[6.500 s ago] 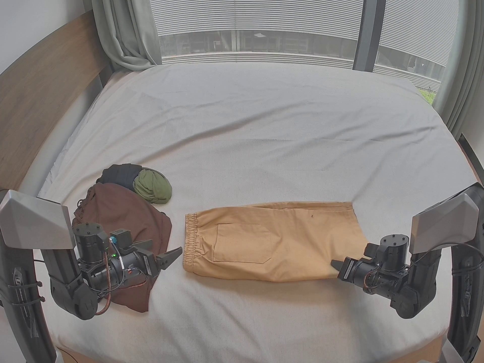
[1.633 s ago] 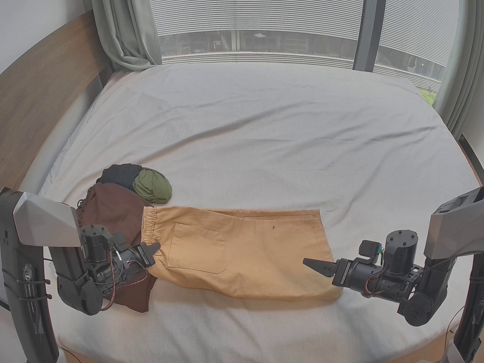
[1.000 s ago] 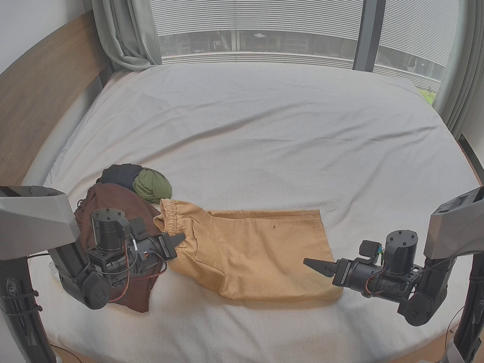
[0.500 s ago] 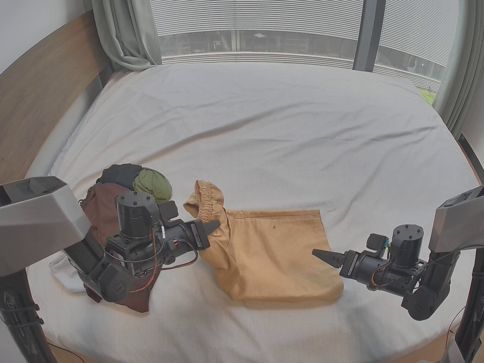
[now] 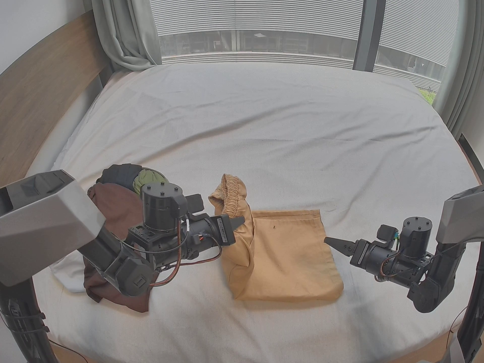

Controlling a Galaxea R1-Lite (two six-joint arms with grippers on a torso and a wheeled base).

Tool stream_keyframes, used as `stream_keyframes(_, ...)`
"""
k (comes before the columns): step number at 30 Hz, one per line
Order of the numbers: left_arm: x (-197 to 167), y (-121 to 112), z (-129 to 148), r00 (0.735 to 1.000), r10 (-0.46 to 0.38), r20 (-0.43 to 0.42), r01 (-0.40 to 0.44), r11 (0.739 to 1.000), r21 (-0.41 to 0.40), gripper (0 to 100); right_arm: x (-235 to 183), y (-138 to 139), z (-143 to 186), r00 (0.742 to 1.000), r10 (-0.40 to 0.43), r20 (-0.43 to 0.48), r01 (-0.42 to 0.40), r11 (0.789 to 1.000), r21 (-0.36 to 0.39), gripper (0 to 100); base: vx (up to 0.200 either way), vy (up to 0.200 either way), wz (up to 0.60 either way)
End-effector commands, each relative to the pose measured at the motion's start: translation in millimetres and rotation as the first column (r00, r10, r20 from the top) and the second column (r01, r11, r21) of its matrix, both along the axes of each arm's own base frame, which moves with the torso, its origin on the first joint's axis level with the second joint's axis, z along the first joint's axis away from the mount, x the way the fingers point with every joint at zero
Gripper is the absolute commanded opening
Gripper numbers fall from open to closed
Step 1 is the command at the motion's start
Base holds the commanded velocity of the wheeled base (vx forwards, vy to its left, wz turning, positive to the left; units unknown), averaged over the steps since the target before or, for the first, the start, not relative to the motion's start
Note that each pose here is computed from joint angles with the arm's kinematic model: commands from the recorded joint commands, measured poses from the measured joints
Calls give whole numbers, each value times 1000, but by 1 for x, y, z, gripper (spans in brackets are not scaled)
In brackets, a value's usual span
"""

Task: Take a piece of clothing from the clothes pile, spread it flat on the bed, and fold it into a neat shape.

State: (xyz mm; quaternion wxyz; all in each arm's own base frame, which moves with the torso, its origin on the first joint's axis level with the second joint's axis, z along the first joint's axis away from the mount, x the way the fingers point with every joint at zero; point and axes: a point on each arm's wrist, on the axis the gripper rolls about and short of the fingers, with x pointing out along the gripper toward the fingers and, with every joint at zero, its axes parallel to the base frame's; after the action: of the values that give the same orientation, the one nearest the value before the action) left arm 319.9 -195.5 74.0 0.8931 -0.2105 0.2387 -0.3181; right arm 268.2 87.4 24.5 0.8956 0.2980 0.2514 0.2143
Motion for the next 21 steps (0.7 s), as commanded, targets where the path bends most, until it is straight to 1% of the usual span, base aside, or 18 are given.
stream_keyframes(1, 1, -8, 2, 1000, -13, 5, 13, 1000, -2, 0, 1, -2, 4, 1000, 0, 14, 0, 1000, 8, 100, 0, 0, 0)
stream_keyframes(6, -2, -25, 1, 999, -45, -9, 45, 999, 10, 0, 2, -5, 6, 1000, -8, 24, 7, 1000, 11, 100, 0, 0, 0)
stream_keyframes(8, -1, -28, 0, 999, -48, -10, 49, 999, 11, 0, 2, -6, 6, 1000, -9, 24, 9, 1000, 11, 100, 0, 0, 0)
stream_keyframes(9, 0, -35, 0, 999, -46, -8, 46, 999, 16, 0, 3, -7, 7, 1000, -14, 25, 14, 1000, 12, 100, 0, 0, 0)
stream_keyframes(12, 3, -44, -3, 998, -56, -14, 56, 998, 22, 0, 3, -8, 9, 999, -17, 34, 16, 1000, 14, 100, 0, 0, 0)
stream_keyframes(21, 1, -72, -26, 994, -104, -46, 106, 993, 46, 0, 6, -11, 12, 998, -31, 49, 30, 999, 20, 100, 0, 0, 0)
